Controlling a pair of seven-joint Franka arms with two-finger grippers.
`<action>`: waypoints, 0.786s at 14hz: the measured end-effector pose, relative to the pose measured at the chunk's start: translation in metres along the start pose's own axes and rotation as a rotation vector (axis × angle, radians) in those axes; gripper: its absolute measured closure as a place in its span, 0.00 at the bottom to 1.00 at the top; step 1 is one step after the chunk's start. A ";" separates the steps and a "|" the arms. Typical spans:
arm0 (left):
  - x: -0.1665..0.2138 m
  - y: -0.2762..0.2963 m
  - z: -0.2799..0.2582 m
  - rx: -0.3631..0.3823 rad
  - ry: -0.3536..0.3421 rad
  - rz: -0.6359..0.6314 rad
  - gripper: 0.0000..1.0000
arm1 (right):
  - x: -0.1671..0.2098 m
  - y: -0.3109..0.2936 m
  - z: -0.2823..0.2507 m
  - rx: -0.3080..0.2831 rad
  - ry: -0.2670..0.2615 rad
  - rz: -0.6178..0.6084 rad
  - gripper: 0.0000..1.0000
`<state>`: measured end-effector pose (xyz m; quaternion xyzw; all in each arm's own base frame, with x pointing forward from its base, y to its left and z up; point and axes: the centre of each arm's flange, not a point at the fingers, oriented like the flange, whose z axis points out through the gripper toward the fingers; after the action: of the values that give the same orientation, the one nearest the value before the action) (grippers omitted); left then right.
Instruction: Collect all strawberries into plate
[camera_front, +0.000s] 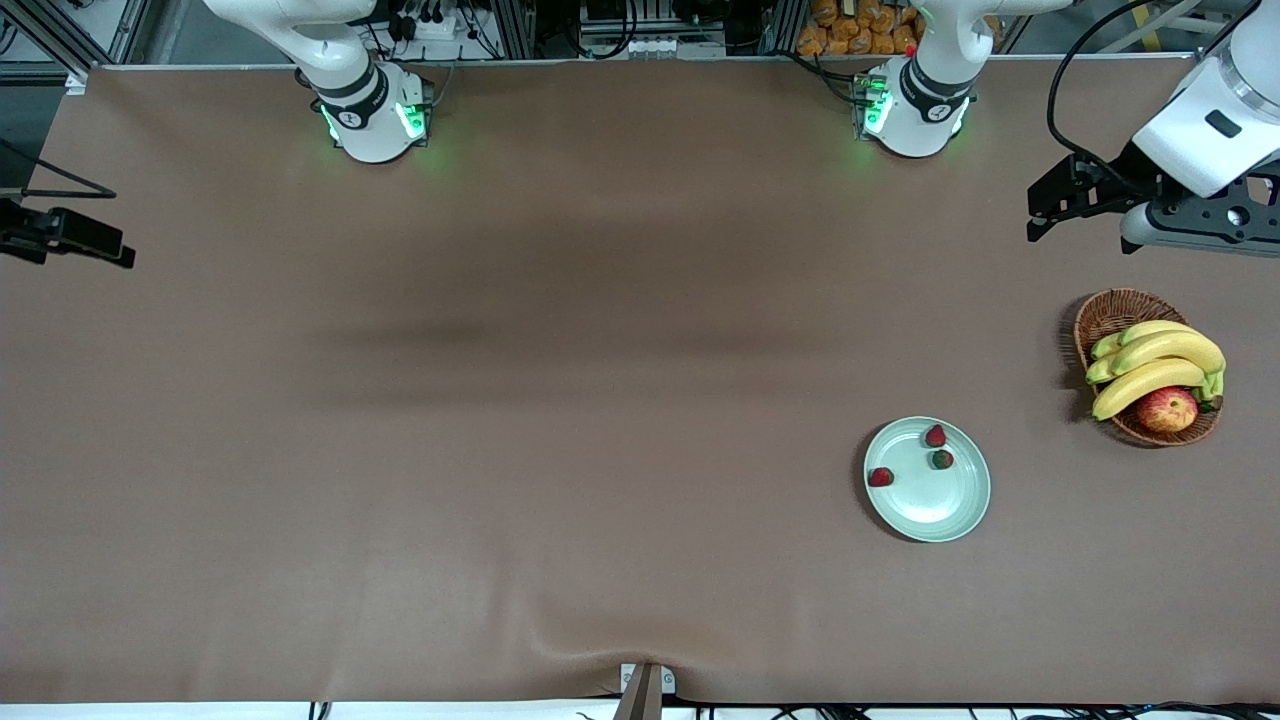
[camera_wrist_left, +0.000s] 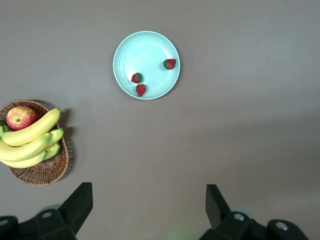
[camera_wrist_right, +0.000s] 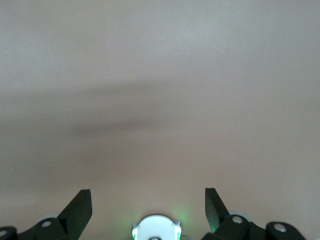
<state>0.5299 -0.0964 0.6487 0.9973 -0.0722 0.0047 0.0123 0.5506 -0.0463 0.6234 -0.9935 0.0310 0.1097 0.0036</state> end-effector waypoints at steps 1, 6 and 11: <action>0.000 -0.001 0.002 0.000 -0.004 -0.001 0.00 | -0.006 0.001 0.002 0.002 -0.039 0.002 0.00; 0.000 -0.001 0.005 0.000 -0.011 -0.002 0.00 | -0.021 0.010 -0.004 0.039 -0.070 0.014 0.00; 0.000 -0.001 0.006 0.000 -0.012 -0.003 0.00 | -0.026 0.010 -0.010 0.063 -0.057 0.011 0.00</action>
<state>0.5305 -0.0955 0.6431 0.9974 -0.0710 -0.0013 0.0118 0.5267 -0.0549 0.6387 -0.9891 0.0399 0.1371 0.0349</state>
